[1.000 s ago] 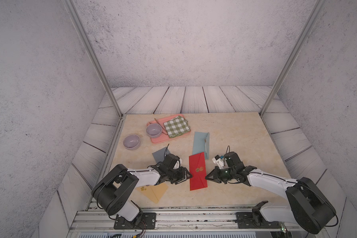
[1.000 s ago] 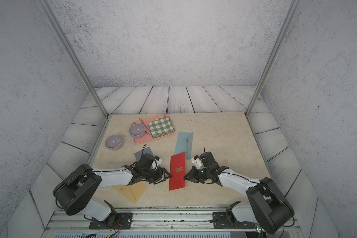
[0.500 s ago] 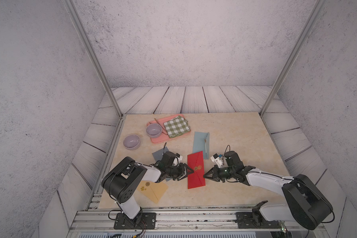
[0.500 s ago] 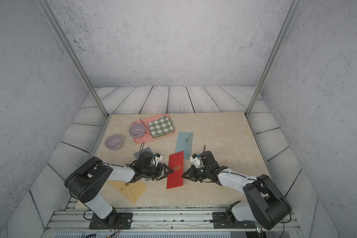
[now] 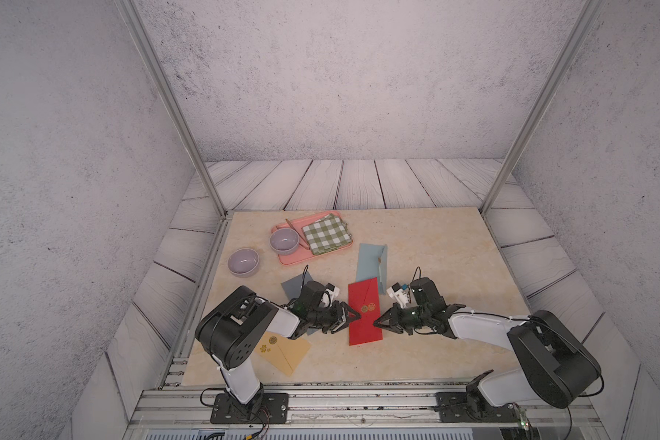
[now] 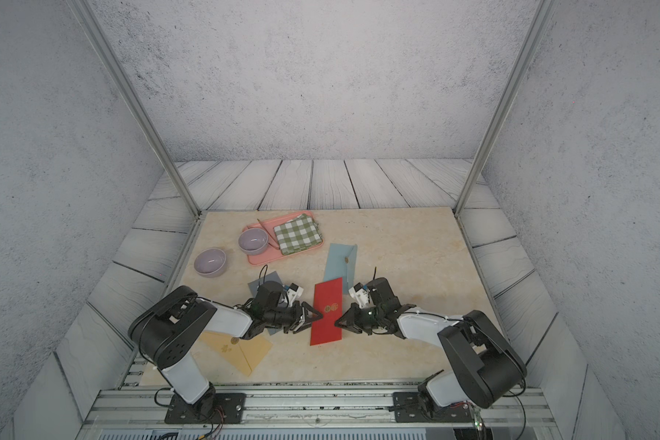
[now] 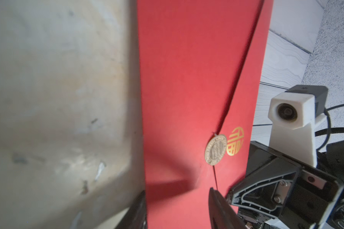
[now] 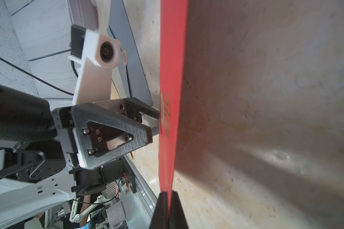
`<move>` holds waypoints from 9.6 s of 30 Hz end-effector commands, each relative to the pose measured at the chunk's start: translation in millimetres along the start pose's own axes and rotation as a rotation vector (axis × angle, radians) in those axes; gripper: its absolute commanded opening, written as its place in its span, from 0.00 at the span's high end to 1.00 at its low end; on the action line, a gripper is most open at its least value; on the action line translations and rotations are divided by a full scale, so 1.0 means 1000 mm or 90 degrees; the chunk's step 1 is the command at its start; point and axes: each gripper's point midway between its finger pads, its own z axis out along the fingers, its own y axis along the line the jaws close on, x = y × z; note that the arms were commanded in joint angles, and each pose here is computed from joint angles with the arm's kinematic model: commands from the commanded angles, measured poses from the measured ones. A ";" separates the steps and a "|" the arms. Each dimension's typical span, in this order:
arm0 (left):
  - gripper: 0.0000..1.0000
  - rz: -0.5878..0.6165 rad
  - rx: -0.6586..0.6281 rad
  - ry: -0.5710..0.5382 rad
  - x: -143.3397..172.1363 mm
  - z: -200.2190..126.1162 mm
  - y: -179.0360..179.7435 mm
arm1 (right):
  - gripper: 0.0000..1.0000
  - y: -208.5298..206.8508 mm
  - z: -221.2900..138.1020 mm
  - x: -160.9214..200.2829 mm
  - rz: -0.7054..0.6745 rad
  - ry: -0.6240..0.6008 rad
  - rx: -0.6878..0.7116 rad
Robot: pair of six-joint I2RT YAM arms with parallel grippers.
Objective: Open the envelope
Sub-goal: Pick up the envelope from the center of the board, then open the envelope flap on the envelope, then place the envelope at the center of the board, then adjust the envelope at the center of the board.
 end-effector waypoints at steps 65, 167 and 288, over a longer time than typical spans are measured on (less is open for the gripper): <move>1.00 0.504 -0.165 -0.276 -0.048 -0.094 -0.182 | 0.40 0.137 -0.070 -0.091 -0.185 -0.254 0.179; 1.00 0.132 0.229 -0.211 -0.079 -0.114 -0.197 | 0.60 0.100 -0.077 -0.053 -0.379 -0.178 0.103; 0.41 -0.040 -0.236 -0.045 -0.033 -0.058 0.066 | 0.44 0.048 0.070 0.059 -0.261 0.316 0.024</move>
